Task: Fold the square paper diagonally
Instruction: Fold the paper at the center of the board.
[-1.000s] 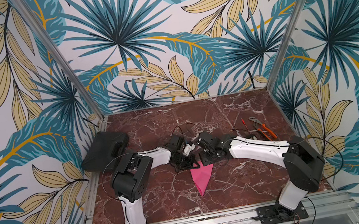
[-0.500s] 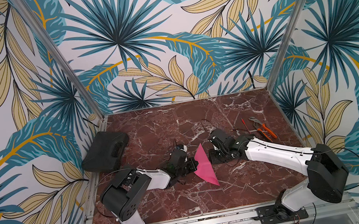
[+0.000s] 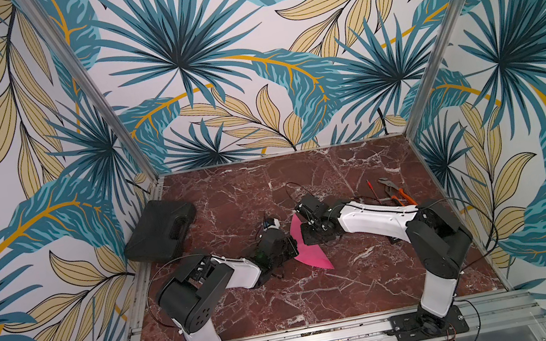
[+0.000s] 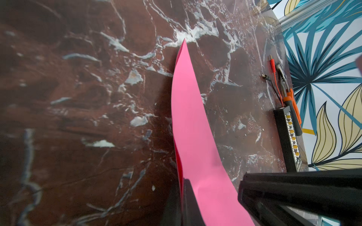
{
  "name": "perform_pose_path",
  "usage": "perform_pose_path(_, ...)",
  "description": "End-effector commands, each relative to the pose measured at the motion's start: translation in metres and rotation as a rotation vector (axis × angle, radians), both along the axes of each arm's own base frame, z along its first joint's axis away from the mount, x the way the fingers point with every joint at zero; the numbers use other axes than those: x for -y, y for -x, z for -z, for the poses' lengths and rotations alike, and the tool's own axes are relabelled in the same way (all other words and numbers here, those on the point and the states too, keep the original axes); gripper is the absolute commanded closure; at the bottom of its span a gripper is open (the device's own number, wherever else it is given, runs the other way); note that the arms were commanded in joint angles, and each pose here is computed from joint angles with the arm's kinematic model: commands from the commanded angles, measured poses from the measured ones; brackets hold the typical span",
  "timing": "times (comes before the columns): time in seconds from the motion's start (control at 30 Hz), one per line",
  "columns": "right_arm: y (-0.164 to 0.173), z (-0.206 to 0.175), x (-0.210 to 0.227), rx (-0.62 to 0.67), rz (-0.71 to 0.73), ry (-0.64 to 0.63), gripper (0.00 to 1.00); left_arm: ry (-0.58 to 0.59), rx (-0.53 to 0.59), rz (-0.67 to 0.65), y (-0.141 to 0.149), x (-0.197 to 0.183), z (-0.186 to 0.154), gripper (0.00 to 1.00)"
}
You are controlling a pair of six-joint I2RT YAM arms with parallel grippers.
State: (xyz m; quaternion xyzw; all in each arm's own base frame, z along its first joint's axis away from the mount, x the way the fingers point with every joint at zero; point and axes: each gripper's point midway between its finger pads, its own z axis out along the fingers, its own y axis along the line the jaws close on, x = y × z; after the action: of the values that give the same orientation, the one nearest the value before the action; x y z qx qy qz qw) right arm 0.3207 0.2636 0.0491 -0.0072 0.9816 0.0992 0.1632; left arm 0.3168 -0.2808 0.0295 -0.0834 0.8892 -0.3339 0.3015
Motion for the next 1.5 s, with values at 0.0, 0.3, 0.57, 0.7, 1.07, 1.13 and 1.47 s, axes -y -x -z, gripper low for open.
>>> perform_pose_path(0.0, 0.003, 0.014, 0.004, -0.034, -0.015, 0.057, 0.83, -0.036, -0.014, -0.020, 0.003, -0.007, 0.013, 1.00)
perform_pose_path(0.3, 0.014, 0.034, 0.011, -0.077, -0.041, 0.136, 0.86, -0.050, -0.046, -0.038, 0.006, -0.011, 0.023, 1.00)
perform_pose_path(0.57, 0.027, 0.036, 0.016, -0.083, -0.067, 0.192, 0.87, -0.057, -0.084, -0.067, 0.009, -0.016, 0.035, 1.00)
perform_pose_path(0.7, 0.031, 0.032, 0.019, -0.075, -0.068, 0.205, 0.89, -0.063, -0.098, -0.080, 0.011, -0.019, 0.039, 1.00)
perform_pose_path(1.07, 0.050, 0.031, 0.037, -0.085, -0.051, 0.233, 0.90, -0.082, -0.116, -0.091, 0.014, -0.024, 0.045, 1.00)
perform_pose_path(1.13, 0.054, 0.031, 0.040, -0.088, -0.049, 0.237, 0.90, -0.084, -0.117, -0.093, 0.014, -0.025, 0.045, 1.00)
perform_pose_path(1.47, 0.074, 0.031, 0.044, -0.100, -0.067, 0.251, 0.90, -0.095, -0.126, -0.102, 0.016, -0.028, 0.047, 1.00)
